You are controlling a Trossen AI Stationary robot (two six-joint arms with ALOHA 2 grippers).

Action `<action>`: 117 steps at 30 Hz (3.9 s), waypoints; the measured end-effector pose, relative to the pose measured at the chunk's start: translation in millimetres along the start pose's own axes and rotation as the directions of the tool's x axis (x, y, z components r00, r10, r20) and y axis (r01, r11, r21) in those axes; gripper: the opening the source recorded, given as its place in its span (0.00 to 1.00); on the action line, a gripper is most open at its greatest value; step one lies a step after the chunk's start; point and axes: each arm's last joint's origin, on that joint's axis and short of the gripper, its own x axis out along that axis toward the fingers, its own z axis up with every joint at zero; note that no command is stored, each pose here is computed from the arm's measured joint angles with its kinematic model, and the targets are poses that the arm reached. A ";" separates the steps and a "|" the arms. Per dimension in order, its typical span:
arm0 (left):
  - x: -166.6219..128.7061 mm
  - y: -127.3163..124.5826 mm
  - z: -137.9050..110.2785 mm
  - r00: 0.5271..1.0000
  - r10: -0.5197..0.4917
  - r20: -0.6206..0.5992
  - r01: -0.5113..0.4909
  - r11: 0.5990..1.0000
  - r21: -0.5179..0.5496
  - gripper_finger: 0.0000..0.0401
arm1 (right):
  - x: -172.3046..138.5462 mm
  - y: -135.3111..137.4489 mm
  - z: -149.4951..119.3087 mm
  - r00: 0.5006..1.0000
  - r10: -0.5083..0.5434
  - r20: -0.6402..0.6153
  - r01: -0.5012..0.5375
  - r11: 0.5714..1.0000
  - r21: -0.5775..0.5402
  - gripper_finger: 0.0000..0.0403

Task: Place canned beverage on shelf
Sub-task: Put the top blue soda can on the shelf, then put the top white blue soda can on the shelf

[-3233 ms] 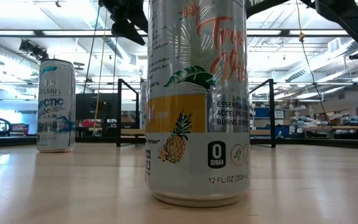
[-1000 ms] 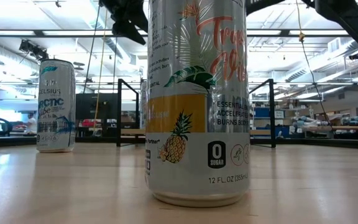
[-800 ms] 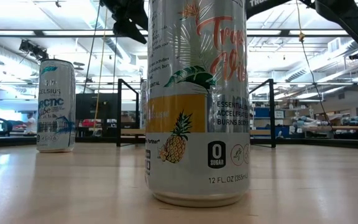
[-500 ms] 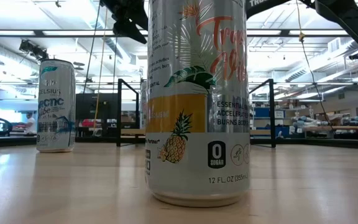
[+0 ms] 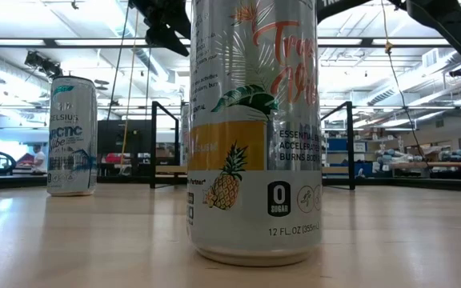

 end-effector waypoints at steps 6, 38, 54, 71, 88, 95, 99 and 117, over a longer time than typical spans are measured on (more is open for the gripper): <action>0.0 0.1 0.0 1.000 0.000 0.000 0.000 1.000 0.000 0.78 | -2.4 5.0 -4.2 0.999 -0.043 -0.022 0.043 0.999 -0.004 0.45; 0.0 0.1 0.0 1.000 0.000 0.000 0.000 1.000 -0.001 0.78 | -12.4 61.3 -3.2 0.987 0.144 0.074 -0.127 0.971 -0.203 0.45; 0.0 0.1 0.0 1.000 0.000 0.000 0.000 1.000 -0.001 0.78 | -3.5 61.3 -3.7 0.984 0.155 0.083 -0.139 0.975 -0.175 0.45; 0.1 0.1 0.0 1.000 0.000 0.000 0.000 1.000 -0.001 0.78 | -2.6 56.8 -7.2 0.993 0.113 0.046 -0.104 0.981 -0.167 0.45; 0.1 0.0 0.0 1.000 0.000 0.000 0.000 1.000 0.000 0.78 | -1.2 48.2 -5.9 0.989 0.143 0.026 -0.137 0.978 -0.158 0.45; 0.0 0.0 -0.8 1.000 0.000 -0.008 0.000 1.000 0.014 0.78 | -27.4 54.6 -5.5 0.946 0.322 -0.042 -0.324 0.924 -0.202 0.45; 0.0 0.2 -4.1 0.999 0.002 -0.043 0.001 0.998 0.059 0.78 | -49.5 59.7 -3.9 0.943 0.330 -0.030 -0.328 0.915 -0.236 0.45; -7.9 -36.9 -29.4 0.958 -0.080 -0.274 0.095 0.995 0.040 0.78 | -144.1 79.9 -41.9 0.985 0.173 0.026 -0.149 0.906 -0.395 0.45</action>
